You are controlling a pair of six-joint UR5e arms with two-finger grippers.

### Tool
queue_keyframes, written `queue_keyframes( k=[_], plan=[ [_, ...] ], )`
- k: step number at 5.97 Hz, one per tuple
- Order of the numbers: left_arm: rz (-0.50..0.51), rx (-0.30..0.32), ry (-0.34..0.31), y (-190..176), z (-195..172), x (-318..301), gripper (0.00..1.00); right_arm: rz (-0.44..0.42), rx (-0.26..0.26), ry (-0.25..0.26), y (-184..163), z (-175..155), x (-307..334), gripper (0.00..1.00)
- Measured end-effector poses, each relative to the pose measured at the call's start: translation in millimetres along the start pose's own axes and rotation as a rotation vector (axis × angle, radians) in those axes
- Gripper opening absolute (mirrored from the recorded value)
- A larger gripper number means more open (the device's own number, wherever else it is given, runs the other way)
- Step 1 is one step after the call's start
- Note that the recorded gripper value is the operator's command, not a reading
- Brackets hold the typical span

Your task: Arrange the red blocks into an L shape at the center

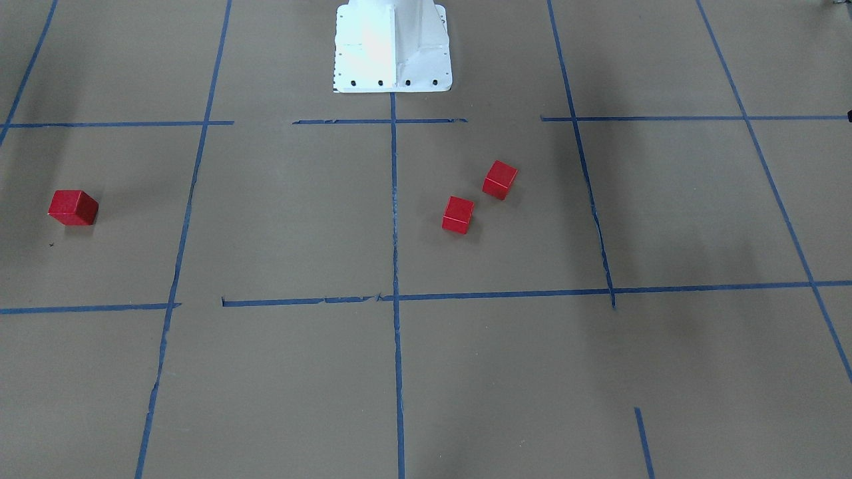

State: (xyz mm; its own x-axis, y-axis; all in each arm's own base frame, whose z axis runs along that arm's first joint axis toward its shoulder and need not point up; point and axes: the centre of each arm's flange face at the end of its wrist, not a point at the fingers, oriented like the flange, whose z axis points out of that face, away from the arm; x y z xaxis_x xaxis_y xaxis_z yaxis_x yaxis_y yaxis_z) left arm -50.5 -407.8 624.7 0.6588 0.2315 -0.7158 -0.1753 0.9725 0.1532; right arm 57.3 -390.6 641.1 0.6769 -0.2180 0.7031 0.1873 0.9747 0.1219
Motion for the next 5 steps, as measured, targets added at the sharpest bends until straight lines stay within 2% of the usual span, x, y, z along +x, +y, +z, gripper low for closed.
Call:
queue_keyframes(
  k=[3, 5],
  plan=[
    [0.015, 0.012, -0.004, -1.3, -3.3, 4.2, 1.0, 0.036, 0.024, 0.005, -15.8, -3.6, -19.0, 1.0],
    [0.016, 0.014, -0.003, -1.2, -3.9, 5.1, 1.0, 0.099, 0.074, 0.005, -49.5, 26.9, -85.3, 1.0]
  ],
)
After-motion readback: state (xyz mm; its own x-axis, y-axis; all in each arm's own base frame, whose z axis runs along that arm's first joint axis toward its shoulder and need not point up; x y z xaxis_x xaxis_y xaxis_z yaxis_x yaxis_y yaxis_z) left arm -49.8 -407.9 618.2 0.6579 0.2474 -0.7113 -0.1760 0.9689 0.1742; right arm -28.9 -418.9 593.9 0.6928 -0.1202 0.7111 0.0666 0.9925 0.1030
